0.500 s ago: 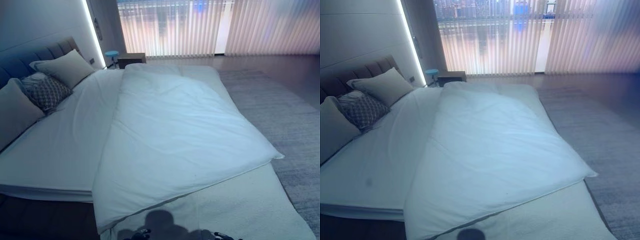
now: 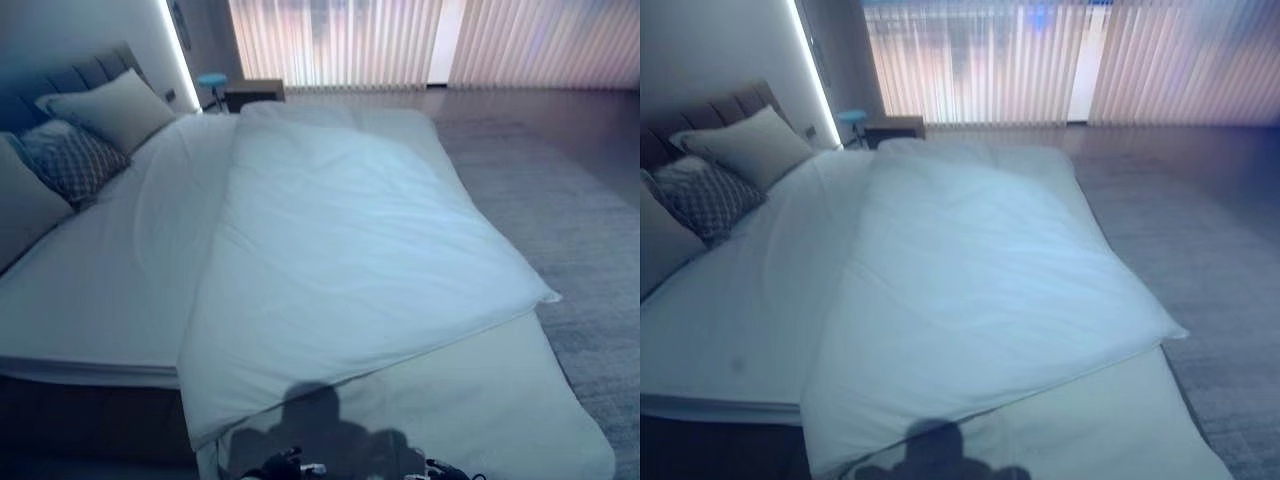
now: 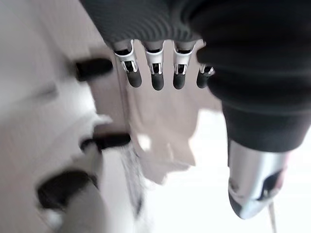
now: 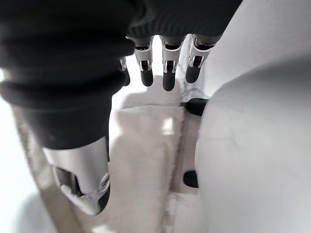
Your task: Make the bed
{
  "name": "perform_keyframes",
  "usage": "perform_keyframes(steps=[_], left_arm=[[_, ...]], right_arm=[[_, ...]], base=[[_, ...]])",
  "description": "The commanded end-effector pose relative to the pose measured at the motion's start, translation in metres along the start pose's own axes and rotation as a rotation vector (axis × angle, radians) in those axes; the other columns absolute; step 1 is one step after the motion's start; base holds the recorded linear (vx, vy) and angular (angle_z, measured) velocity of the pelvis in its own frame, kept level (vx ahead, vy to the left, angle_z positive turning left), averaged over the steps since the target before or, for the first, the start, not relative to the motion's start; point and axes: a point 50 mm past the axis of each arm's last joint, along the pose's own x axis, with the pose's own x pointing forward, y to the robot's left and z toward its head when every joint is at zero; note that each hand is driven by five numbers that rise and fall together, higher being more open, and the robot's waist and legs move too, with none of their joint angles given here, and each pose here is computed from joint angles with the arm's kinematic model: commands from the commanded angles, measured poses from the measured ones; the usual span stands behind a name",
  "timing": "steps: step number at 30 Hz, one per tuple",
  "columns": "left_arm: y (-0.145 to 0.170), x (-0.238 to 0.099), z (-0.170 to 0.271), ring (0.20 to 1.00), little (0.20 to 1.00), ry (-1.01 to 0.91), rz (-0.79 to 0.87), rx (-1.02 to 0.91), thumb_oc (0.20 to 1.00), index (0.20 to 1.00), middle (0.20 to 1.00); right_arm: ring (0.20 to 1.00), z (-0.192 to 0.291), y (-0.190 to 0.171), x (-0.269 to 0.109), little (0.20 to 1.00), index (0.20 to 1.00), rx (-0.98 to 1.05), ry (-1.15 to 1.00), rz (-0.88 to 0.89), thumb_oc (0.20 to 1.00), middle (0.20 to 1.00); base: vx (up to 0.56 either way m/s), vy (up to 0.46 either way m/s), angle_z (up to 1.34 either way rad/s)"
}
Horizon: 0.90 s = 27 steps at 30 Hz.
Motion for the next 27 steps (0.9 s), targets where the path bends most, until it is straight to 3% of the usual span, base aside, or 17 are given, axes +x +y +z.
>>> perform_keyframes(steps=[1, 13, 27], left_arm=[[-0.022, 0.009, 0.045, 1.000, 1.000, -0.124, -0.076, -0.194, 1.000, 1.000, 1.000], [-0.042, 0.006, 0.148, 1.000, 1.000, -0.360, -0.147, -0.508, 1.000, 1.000, 1.000], [-0.070, -0.028, 0.249, 1.000, 1.000, -0.661, -0.287, -0.848, 1.000, 1.000, 1.000]], right_arm=[[1.000, 0.025, 0.013, 0.004, 1.000, 1.000, 0.026, -0.098, 0.030, 1.000, 1.000], [1.000, 0.068, 0.008, 0.000, 1.000, 1.000, -0.002, -0.263, 0.044, 1.000, 1.000], [1.000, 0.102, 0.007, -0.009, 1.000, 1.000, 0.017, -0.424, 0.026, 1.000, 1.000]], base=[[-0.25, -0.068, -0.01], [-0.12, -0.035, 0.00], [-0.01, 0.008, -0.04]])
